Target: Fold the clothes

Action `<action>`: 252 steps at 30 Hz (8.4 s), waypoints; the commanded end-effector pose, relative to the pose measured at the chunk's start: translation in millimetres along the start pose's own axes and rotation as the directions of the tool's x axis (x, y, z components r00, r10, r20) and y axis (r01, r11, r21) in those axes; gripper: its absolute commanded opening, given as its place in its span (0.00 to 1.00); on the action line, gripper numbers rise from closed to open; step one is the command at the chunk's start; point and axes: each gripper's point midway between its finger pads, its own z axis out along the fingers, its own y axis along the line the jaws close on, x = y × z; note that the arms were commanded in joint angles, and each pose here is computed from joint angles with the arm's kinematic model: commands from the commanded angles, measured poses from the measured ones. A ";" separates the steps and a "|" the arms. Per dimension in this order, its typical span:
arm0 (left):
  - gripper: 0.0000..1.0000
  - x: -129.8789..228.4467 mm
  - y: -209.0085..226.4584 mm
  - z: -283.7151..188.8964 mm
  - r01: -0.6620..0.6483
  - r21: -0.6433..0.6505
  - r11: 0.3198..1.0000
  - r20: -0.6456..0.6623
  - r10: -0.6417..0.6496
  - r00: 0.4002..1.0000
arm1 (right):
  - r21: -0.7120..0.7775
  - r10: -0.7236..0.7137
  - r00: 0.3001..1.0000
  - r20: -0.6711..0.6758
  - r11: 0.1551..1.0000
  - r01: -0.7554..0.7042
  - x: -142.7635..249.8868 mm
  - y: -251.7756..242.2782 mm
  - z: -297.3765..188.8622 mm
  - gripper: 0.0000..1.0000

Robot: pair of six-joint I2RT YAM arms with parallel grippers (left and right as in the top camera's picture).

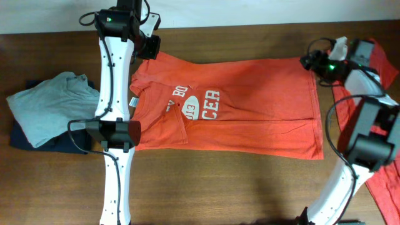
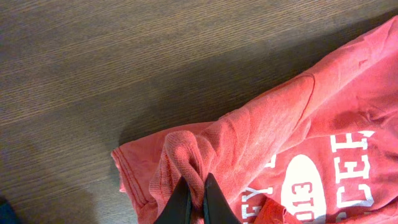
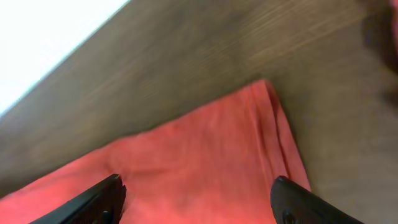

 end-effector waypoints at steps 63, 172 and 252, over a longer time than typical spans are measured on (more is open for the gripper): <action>0.00 9.3 4.2 -36.3 -0.076 -0.116 0.990 -0.030 0.073 0.997 | 0.577 0.086 0.922 -0.378 0.801 0.162 79.0 3.2 -166.5 0.04; 0.01 197.2 -45.7 -13.4 0.081 0.101 0.992 -0.651 0.004 0.759 | 0.386 0.090 0.813 -0.575 0.906 0.173 126.8 36.1 -171.3 0.51; 0.01 116.2 -193.9 12.8 -0.428 0.297 0.853 -0.159 0.487 0.859 | 0.385 0.088 0.815 -0.573 0.906 0.173 126.0 36.1 -170.7 0.52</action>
